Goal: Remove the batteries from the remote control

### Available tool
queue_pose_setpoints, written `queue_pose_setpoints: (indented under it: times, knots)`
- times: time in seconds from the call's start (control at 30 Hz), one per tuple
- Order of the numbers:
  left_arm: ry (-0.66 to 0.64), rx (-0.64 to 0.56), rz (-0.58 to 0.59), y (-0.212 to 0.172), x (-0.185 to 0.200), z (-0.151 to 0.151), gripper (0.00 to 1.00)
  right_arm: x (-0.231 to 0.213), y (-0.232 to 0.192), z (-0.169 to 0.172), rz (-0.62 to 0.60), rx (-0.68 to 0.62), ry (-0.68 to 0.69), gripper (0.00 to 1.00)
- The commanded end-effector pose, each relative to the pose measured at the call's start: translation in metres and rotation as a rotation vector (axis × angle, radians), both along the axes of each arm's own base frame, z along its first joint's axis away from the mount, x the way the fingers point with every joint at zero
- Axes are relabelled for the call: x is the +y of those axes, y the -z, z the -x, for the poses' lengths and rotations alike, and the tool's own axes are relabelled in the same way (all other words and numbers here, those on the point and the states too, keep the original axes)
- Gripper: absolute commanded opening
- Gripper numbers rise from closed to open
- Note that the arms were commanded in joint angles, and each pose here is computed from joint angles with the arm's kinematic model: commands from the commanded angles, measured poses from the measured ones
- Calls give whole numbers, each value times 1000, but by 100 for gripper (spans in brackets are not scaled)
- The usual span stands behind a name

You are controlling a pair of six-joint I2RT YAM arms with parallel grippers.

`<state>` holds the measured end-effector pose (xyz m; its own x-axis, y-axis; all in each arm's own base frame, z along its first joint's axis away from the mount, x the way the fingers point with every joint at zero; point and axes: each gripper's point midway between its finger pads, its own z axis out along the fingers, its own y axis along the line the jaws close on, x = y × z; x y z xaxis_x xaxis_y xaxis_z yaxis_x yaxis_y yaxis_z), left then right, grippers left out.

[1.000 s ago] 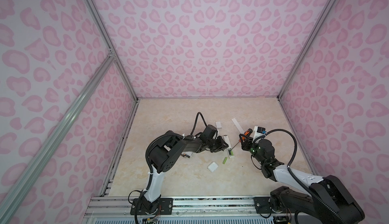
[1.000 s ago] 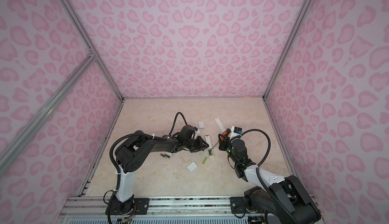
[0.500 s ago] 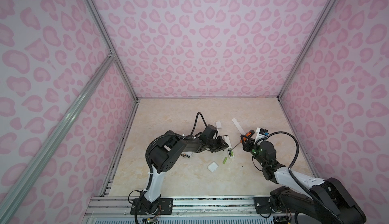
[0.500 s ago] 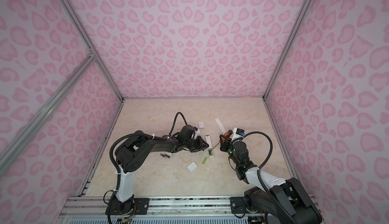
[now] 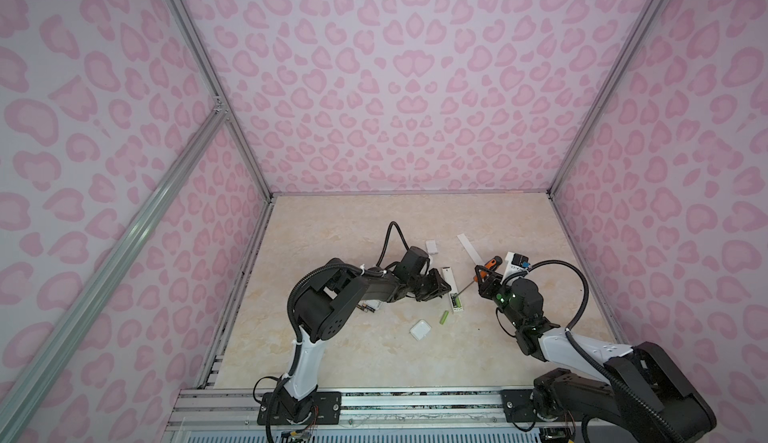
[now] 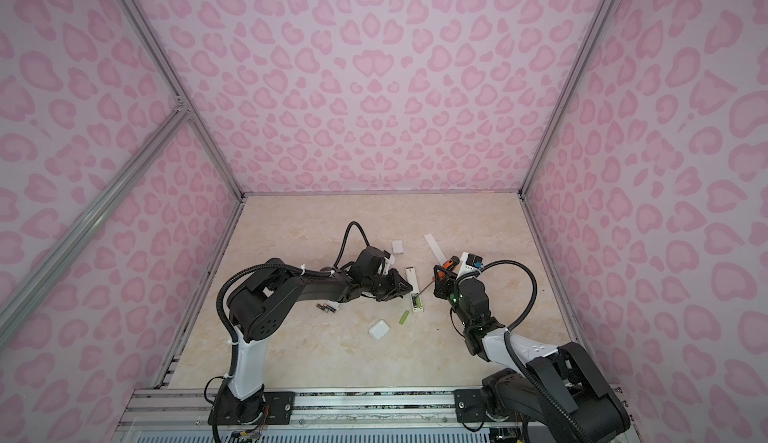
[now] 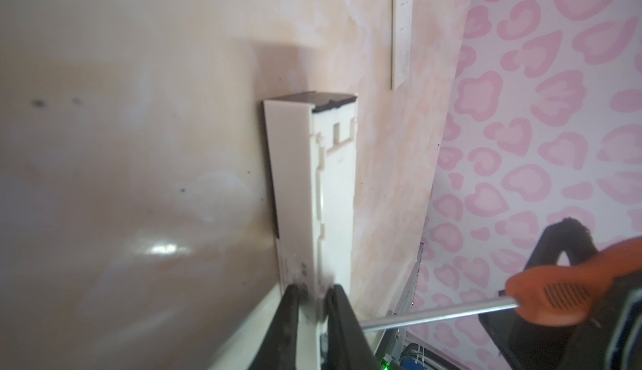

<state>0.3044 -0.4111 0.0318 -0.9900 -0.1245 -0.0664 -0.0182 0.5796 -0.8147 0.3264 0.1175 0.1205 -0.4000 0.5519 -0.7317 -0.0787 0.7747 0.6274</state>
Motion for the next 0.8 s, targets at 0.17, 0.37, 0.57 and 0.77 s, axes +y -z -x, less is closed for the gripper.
queue_pose_setpoints:
  times: [0.17,0.37,0.57,0.77]
  knots:
    - [-2,-14,-9,3,3,0,19,2,-9,-6,-43,-41,5,0]
    - [1,-17,-6,1,2,-1,19,3,-8,-4,-42,-44,-2,0]
    - [-3,-24,-6,-1,3,-4,19,-4,-9,0,-36,-50,24,0]
    - [-4,-28,-6,-2,5,-6,19,-4,-15,0,-36,-61,24,0]
